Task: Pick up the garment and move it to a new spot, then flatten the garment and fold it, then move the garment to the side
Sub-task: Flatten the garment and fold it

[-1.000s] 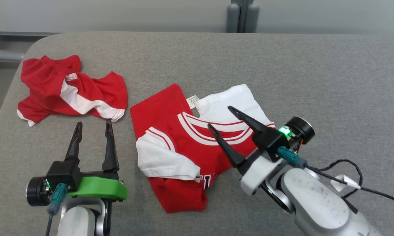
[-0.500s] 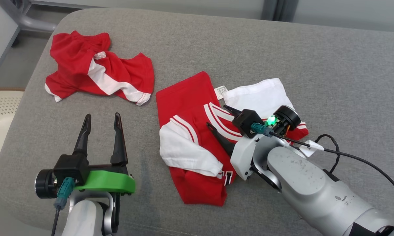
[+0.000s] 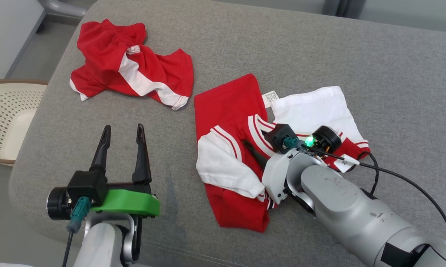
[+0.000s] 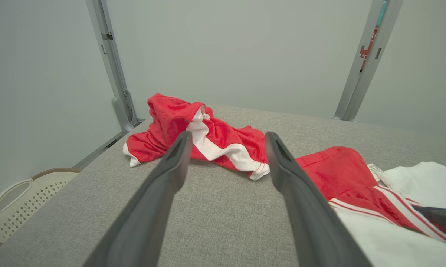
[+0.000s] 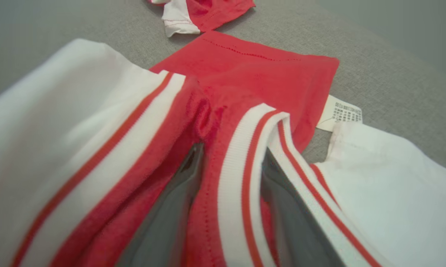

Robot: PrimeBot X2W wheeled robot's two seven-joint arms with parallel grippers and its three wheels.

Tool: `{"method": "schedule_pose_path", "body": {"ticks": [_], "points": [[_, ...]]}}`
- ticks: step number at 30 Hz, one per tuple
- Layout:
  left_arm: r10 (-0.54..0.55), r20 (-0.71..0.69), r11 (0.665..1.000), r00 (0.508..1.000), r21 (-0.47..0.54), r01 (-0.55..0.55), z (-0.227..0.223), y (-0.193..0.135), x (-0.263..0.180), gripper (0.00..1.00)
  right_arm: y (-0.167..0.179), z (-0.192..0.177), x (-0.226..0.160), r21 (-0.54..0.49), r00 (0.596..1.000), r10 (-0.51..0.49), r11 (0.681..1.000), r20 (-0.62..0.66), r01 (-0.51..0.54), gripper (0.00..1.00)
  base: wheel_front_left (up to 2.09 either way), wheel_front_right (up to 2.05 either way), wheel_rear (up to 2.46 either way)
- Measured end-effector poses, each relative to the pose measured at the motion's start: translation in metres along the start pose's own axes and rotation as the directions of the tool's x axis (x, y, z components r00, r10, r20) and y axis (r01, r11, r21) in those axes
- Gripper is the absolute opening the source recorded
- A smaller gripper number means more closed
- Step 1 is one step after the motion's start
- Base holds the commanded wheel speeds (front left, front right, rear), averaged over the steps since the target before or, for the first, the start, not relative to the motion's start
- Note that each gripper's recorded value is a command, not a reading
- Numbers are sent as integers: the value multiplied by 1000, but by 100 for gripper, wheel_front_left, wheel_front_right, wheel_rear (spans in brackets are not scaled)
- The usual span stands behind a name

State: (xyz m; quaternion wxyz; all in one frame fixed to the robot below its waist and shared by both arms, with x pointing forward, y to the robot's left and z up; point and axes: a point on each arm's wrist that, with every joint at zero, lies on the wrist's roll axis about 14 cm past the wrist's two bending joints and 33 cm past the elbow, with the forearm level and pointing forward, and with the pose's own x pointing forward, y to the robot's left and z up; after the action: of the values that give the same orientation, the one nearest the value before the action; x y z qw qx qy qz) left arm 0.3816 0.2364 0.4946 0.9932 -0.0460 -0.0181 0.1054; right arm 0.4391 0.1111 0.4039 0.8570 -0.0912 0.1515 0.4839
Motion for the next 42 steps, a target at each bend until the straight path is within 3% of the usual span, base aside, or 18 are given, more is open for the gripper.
{"method": "schedule_pose_path", "body": {"ticks": [8, 12, 16, 22, 29, 31, 39, 42], "points": [[-1, 1, 1000, 1000, 5, 1, -1, 1, 1, 100, -28, 26, -15, 40, 991, -87, 996, 104, 83, 0, 0, 0, 0], [-31, 4, 1000, 999, 3, 31, -2, -8, 4, 100, -61, 57, -45, 57, 955, -180, 984, 237, 171, 0, 0, 0, 0], [-81, 2, 997, 997, -7, 81, -4, -25, 8, 100, -83, 51, -92, 85, 911, -288, 958, 295, 275, 0, 0, 0, 0], [-162, 5, 987, 987, -17, 162, -5, -52, 15, 100, -101, 17, -162, 127, 852, -448, 894, 272, 429, 0, 0, 0, 0], [-216, 14, 976, 976, -25, 216, -4, -72, 19, 100, -88, -39, -222, 234, 794, -586, 804, 161, 546, 0, 0, 0, 0], [-230, 8, 973, 973, -29, 230, -7, -77, 19, 100, -84, -51, -232, 266, 776, -617, 776, 130, 572, 100, 0, 0, 0], [-252, 4, 967, 968, -30, 252, -9, -86, 20, 100, -101, -44, -272, 324, 659, -734, 671, 162, 668, 100, 0, 0, 0], [-259, 5, 965, 966, -31, 259, -9, -88, 21, 100, -109, -24, -279, 298, 643, -733, 679, 221, 671, 100, 0, 0, 0]]}}
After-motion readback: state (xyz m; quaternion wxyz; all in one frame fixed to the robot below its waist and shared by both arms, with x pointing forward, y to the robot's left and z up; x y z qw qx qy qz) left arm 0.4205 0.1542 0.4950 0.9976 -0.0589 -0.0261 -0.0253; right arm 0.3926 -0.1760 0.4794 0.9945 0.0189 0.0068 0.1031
